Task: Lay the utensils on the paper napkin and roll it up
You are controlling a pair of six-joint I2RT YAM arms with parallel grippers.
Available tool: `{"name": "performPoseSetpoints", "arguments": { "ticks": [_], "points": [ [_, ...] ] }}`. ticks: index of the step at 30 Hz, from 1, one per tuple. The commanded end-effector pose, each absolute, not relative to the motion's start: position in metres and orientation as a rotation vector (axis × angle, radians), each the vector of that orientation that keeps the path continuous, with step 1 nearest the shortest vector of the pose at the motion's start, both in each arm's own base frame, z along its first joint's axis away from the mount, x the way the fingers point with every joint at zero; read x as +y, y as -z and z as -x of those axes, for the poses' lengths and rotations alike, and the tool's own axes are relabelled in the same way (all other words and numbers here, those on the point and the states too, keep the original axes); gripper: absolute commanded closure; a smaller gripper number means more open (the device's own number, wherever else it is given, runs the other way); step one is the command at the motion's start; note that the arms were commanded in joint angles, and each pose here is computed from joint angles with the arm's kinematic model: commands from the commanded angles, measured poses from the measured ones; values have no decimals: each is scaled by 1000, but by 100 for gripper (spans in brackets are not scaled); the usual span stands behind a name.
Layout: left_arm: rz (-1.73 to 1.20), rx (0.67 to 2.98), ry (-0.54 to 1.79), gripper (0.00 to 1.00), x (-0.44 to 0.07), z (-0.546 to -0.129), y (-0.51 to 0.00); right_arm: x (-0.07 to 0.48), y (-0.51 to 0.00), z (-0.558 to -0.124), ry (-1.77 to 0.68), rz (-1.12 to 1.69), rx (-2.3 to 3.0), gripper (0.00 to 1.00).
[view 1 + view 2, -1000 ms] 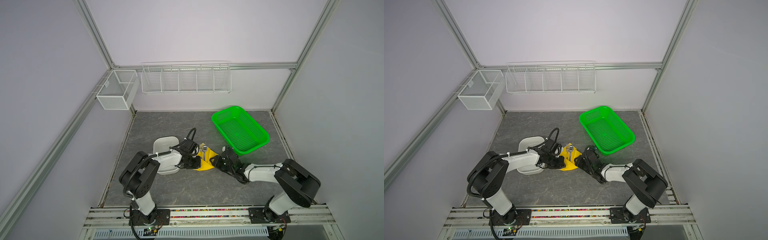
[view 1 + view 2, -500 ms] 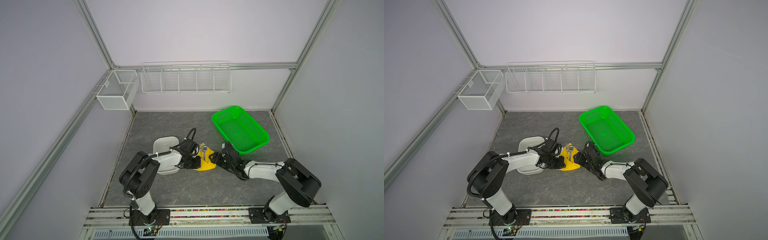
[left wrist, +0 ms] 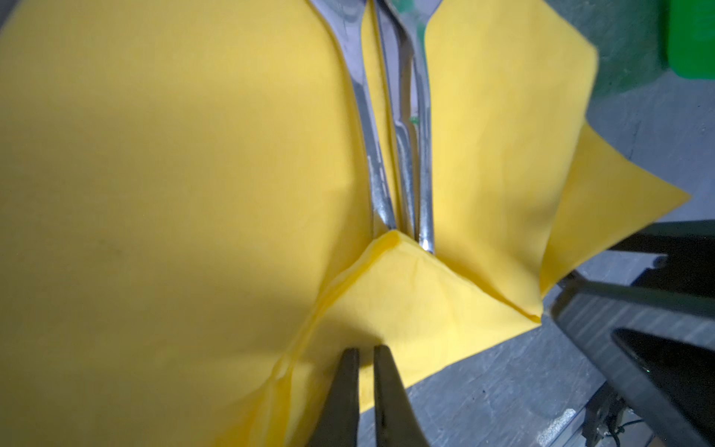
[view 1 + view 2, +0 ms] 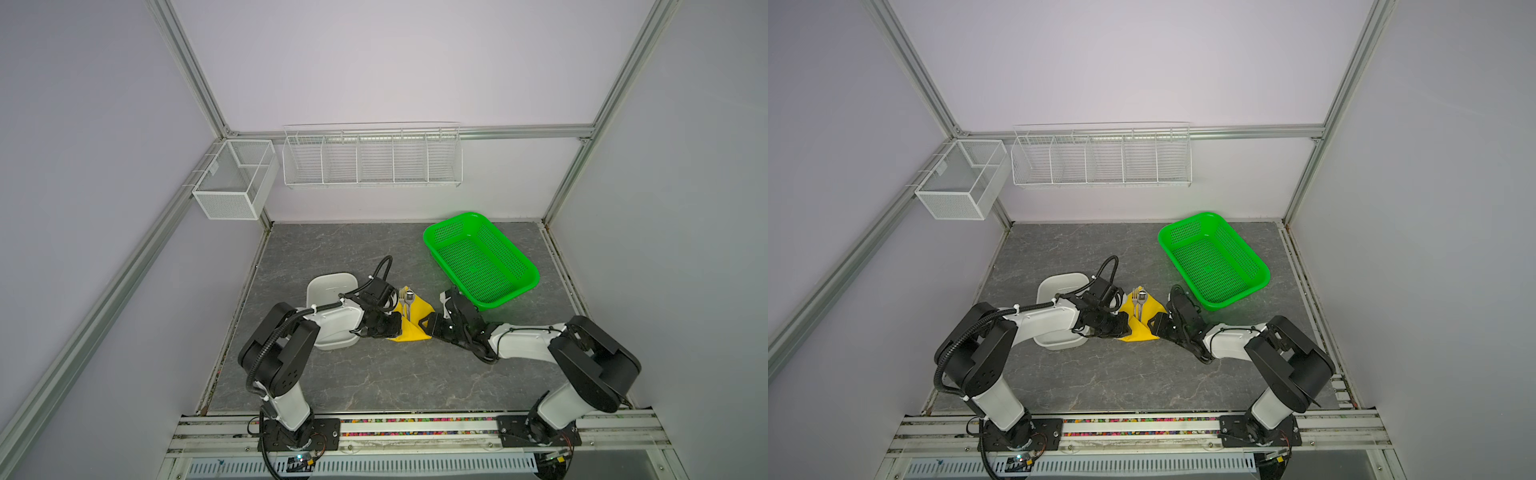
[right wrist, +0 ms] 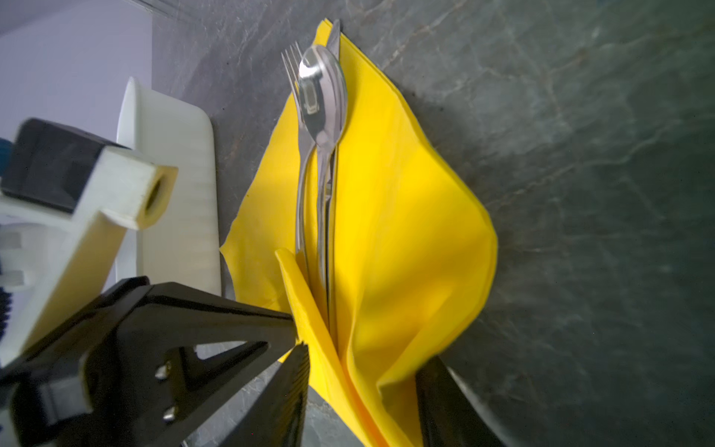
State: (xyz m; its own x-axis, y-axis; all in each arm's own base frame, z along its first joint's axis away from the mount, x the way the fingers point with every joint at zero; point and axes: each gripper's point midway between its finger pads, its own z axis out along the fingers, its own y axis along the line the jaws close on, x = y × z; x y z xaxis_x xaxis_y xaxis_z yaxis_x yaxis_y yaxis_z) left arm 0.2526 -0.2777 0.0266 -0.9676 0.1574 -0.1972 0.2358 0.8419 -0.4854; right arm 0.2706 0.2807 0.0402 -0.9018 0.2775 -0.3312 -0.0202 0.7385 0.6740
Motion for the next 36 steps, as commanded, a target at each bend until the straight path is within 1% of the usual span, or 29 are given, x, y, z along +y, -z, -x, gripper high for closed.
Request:
{"name": "performPoseSetpoints", "arguments": {
  "ticks": [1, 9, 11, 14, 18, 20, 23, 26, 28, 33, 36],
  "points": [
    [-307, 2854, 774, 88, -280, -261, -30, 277, -33, -262, -981, -181, 2545, 52],
    [-309, 2850, 777, 88, -281, -263, -34, 250, -26, -258, -807, -197, 2599, 52],
    [-314, 2850, 777, 89, -282, -263, -34, 256, -29, -259, -850, -182, 2586, 53],
    [-315, 2853, 777, 89, -282, -262, -32, 271, -33, -261, -946, -155, 2568, 58],
    [-309, 2854, 773, 89, -281, -262, -33, 276, -33, -263, -988, -176, 2548, 60],
    [-306, 2852, 771, 89, -280, -262, -33, 278, -33, -264, -996, -180, 2545, 64],
    [-304, 2856, 760, 89, -279, -262, -31, 278, -33, -263, -1003, -187, 2539, 64],
    [-288, 2861, 743, 89, -276, -263, -30, 280, -35, -262, -1026, -176, 2533, 62],
    [-285, 2862, 742, 89, -276, -264, -30, 284, -36, -259, -1052, -155, 2530, 57],
    [-287, 2863, 750, 89, -276, -263, -29, 289, -37, -252, -1114, -110, 2520, 48],
    [-288, 2863, 752, 89, -276, -262, -29, 293, -37, -249, -1128, -72, 2524, 46]
  ]
}}
